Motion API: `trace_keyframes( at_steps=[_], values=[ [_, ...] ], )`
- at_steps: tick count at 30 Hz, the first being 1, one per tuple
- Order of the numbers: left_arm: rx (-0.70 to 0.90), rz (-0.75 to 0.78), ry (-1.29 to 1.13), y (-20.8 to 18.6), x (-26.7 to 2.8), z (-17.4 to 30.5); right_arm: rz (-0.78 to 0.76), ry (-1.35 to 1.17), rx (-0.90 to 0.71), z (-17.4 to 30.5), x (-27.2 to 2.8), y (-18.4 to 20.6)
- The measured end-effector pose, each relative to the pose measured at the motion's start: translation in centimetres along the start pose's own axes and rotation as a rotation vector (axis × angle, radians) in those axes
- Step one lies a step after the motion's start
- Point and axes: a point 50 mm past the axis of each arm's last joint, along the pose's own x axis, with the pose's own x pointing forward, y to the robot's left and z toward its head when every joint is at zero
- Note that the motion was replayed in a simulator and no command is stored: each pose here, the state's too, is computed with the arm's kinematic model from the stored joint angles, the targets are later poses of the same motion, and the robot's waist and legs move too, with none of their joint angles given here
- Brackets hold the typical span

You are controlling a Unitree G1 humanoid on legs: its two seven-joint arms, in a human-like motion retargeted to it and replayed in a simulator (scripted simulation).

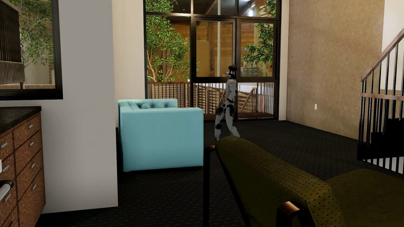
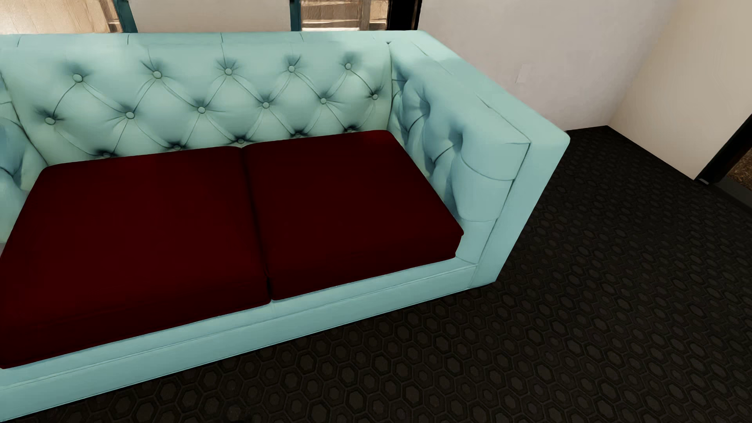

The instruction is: Move towards the light cyan sofa

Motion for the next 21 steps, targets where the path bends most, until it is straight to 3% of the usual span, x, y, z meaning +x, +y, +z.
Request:
trace_keyframes(
  at_steps=[4, 6, 8, 14, 17, 21],
  values=[
    [0.130, -0.189, 0.422, -5.2, -3.2, -10.0, -0.084, -0.096, -0.013, 3.9, 0.5, -3.6],
    [0.263, -0.307, 0.505, -7.2, -5.4, -12.6, -0.152, -0.199, 0.012, 7.1, 0.2, -6.2],
    [0.310, -0.376, 0.453, -8.7, -5.9, -12.4, -0.231, -0.313, 0.064, 10.0, -0.8, -9.0],
    [0.069, -0.252, 0.271, -8.3, -3.0, -7.3, -0.374, -0.451, 0.116, 14.5, -2.9, -14.5],
    [0.119, -0.253, 0.153, -7.7, -1.5, -4.1, -0.354, -0.536, 0.001, 17.9, -3.6, -14.0],
    [0.162, -0.218, 0.189, -6.0, -0.7, -4.3, -0.274, -0.656, -0.077, 21.0, -4.2, -10.8]
  ],
)
